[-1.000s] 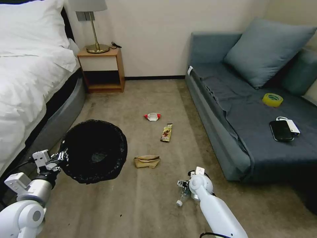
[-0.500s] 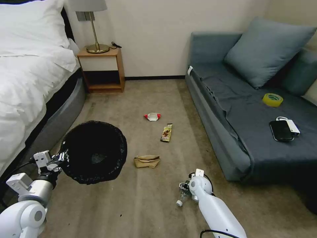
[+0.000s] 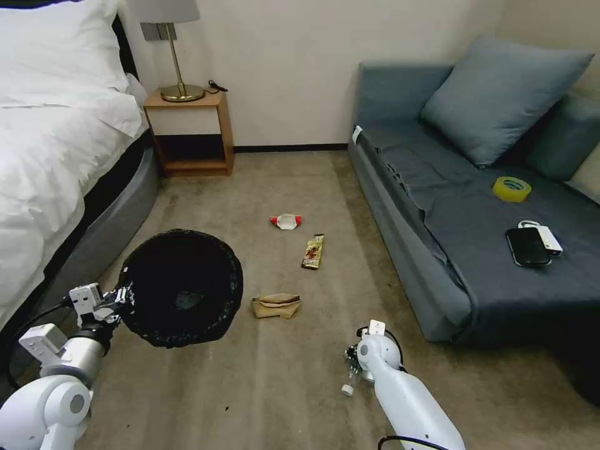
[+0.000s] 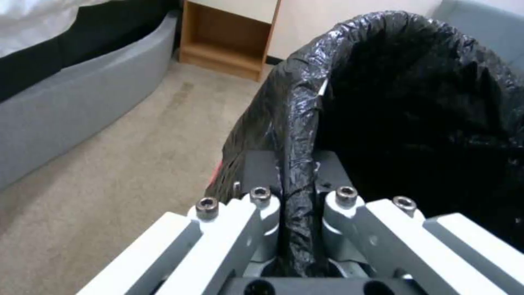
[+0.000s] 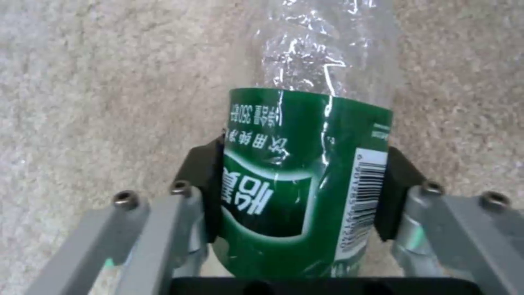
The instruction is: Pick up the trash bin, then pick up the garbage on the floor and place it into the trash bin.
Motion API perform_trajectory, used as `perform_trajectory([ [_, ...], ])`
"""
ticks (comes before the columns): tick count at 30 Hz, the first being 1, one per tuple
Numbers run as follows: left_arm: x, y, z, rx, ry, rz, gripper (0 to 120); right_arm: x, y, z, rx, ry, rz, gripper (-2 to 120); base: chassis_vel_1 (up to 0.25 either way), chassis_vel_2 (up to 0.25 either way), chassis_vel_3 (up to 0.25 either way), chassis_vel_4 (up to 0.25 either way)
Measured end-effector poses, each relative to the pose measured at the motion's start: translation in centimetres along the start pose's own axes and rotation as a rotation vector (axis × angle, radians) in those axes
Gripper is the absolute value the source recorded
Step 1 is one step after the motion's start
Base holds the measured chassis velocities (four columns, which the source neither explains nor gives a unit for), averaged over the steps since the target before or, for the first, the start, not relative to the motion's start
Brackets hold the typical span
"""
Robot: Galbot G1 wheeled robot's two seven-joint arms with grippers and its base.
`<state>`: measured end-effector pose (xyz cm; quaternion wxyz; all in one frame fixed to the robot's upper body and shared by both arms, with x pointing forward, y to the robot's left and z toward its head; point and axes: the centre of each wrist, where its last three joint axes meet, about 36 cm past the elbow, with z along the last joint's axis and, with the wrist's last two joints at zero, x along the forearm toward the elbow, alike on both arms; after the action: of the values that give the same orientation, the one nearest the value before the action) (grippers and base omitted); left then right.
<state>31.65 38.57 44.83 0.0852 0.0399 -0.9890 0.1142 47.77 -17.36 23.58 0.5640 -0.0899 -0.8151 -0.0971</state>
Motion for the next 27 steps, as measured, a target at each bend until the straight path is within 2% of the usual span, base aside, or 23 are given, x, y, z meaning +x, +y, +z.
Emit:
perform_trajectory([
  [5,-0.3,0.0,0.3,0.004,0.006,0.001,4,-0.1,-0.3,0.3,-0.009,0.001,0.000,36,0.000,0.000,0.000,0.000],
  [10,-0.7,-0.8,0.7,0.020,0.035,0.019,4,1.4,-0.7,-0.1,-0.009,-0.053,-0.024,24,0.000,0.000,0.000,0.000],
  [12,-0.9,-1.4,1.2,0.033,0.058,0.022,4,3.7,-0.8,-1.6,0.003,-0.153,-0.036,20,0.000,0.000,0.000,0.000],
  [16,-1.2,-2.0,1.6,0.044,0.080,0.029,4,6.0,-0.7,-3.0,0.004,-0.243,-0.058,19,0.000,0.000,0.000,0.000],
  [18,-1.6,-2.7,2.0,0.057,0.107,0.040,4,9.3,-0.1,-5.3,0.003,-0.375,-0.101,19,0.000,0.000,0.000,0.000],
  [21,-2.1,-3.3,2.3,0.070,0.128,0.046,4,11.5,0.4,-6.4,0.009,-0.461,-0.142,19,0.000,0.000,0.000,0.000],
  [25,-3.3,-4.4,2.7,0.103,0.181,0.068,4,17.1,1.6,-8.4,0.064,-0.679,-0.271,19,0.000,0.000,0.000,0.000],
  [27,-3.6,-4.7,2.7,0.113,0.194,0.074,4,18.5,1.8,-8.6,0.085,-0.736,-0.304,19,0.000,0.000,0.000,0.000],
])
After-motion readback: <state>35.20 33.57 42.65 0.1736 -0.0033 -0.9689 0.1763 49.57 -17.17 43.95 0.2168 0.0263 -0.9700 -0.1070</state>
